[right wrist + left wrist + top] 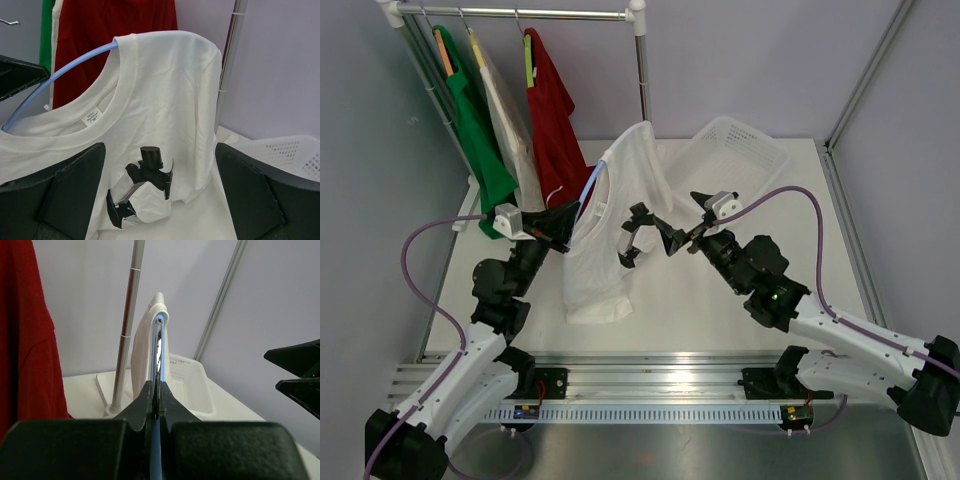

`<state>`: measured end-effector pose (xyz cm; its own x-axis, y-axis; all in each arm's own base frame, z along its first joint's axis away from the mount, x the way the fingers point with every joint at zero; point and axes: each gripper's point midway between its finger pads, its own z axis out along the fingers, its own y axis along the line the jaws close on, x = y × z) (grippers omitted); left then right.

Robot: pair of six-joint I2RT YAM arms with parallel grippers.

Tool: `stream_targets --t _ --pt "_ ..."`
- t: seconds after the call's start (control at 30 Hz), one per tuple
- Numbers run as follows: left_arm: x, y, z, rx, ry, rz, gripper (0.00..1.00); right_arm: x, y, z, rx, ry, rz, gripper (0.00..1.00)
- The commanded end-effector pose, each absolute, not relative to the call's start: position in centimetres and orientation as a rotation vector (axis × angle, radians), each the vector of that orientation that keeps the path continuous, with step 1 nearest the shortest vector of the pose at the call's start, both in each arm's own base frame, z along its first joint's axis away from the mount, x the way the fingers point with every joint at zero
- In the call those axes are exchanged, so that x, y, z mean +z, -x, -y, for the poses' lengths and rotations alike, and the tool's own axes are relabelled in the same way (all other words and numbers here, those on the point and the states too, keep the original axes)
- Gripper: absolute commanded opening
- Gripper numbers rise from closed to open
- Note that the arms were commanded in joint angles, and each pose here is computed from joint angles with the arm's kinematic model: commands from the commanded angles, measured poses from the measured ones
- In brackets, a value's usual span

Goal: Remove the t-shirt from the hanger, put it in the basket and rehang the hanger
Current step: Remove the tshirt from the hanger

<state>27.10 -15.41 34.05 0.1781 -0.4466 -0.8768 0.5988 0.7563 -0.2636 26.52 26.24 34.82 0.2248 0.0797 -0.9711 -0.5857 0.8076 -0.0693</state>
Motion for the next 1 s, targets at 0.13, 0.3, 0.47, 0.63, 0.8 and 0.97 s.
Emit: stream_targets --t 0.13,0.3,0.47,0.63,0.8,0.97 --pt "38.7 -25.8 14.3 -0.737 -0.131 -1.010 0.00 36.9 -25.2 -25.5 0.522 0.481 -1.191 0.99" --pt "38.9 -25.3 14.5 -0.755 -0.143 -1.013 0.00 36.9 -24.7 -25.9 0.538 0.529 -1.203 0.99" --pt "39.4 -24.9 14.3 -0.762 -0.136 -1.001 0.00 35.7 -23.0 -28.5 0.614 0.710 -1.173 0.99" --pt "39.8 -25.1 14.4 -0.765 -0.130 -1.008 0.00 34.8 -21.8 -30.8 0.683 0.840 -1.125 0.97" --pt "39.2 -26.0 14.9 -0.786 -0.123 -1.035 0.00 34.0 -21.5 -32.6 0.717 0.921 -1.096 0.92" --pt "39.2 -26.2 15.2 -0.798 -0.124 -1.039 0.00 32.7 -20.6 -34.4 0.755 1.023 -1.014 0.92"
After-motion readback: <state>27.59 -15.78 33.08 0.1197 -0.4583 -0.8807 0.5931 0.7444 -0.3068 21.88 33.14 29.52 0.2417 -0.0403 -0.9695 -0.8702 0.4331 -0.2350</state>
